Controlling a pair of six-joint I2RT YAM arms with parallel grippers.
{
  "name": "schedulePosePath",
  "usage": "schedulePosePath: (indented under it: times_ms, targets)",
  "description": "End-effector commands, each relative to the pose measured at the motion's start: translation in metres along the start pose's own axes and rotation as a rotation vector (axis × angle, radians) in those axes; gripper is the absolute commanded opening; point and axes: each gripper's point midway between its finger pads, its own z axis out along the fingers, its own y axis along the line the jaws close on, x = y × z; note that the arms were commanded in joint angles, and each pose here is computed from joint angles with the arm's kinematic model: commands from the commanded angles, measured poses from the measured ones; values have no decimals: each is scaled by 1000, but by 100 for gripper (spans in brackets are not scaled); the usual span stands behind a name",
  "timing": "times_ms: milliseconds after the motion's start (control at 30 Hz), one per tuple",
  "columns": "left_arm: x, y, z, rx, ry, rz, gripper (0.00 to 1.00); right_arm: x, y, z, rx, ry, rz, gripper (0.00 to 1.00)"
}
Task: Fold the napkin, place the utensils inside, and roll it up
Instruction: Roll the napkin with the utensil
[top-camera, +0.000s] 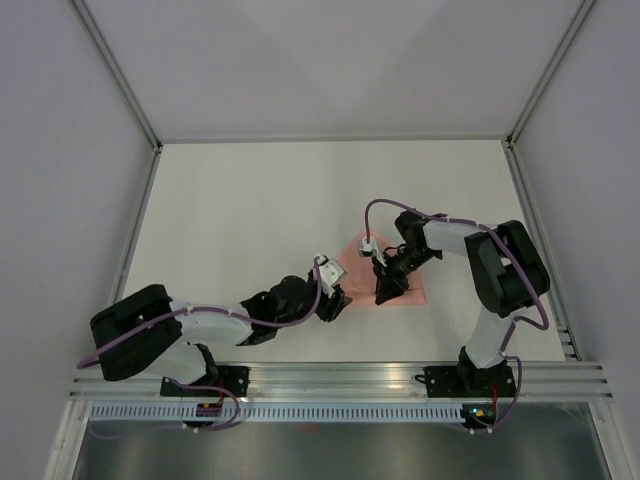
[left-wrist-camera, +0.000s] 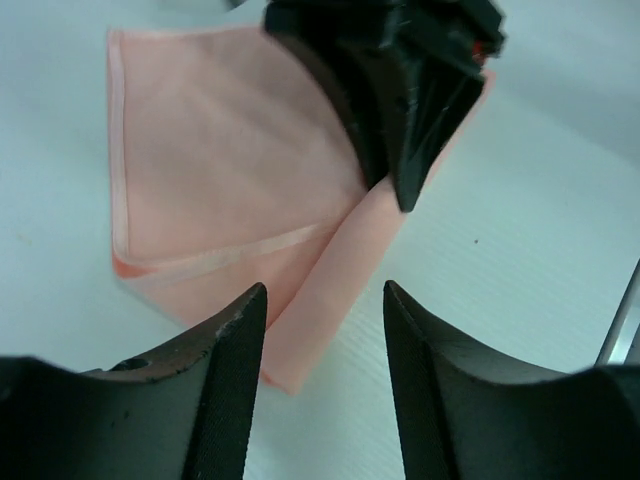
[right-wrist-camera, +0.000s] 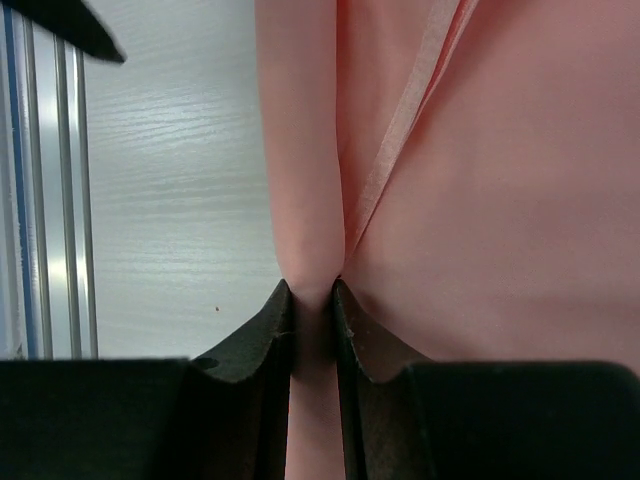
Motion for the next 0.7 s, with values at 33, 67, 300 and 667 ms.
schedulePosePath:
  times_ms: [33,67,300,667]
  targets:
    - [-38,-2,13,-107,-148,309,57,46,1,6,-47,155,49,2]
    - [-33,-19,16,-76,-140,369,58,47,0,7,-51,157,56,2]
    - [5,-67,54,-39,-85,802,61,47,-3,7,-61,157,84,2]
    - [33,-61,78,-55,-5,925,67,48,-4,7,-71,157,100,2]
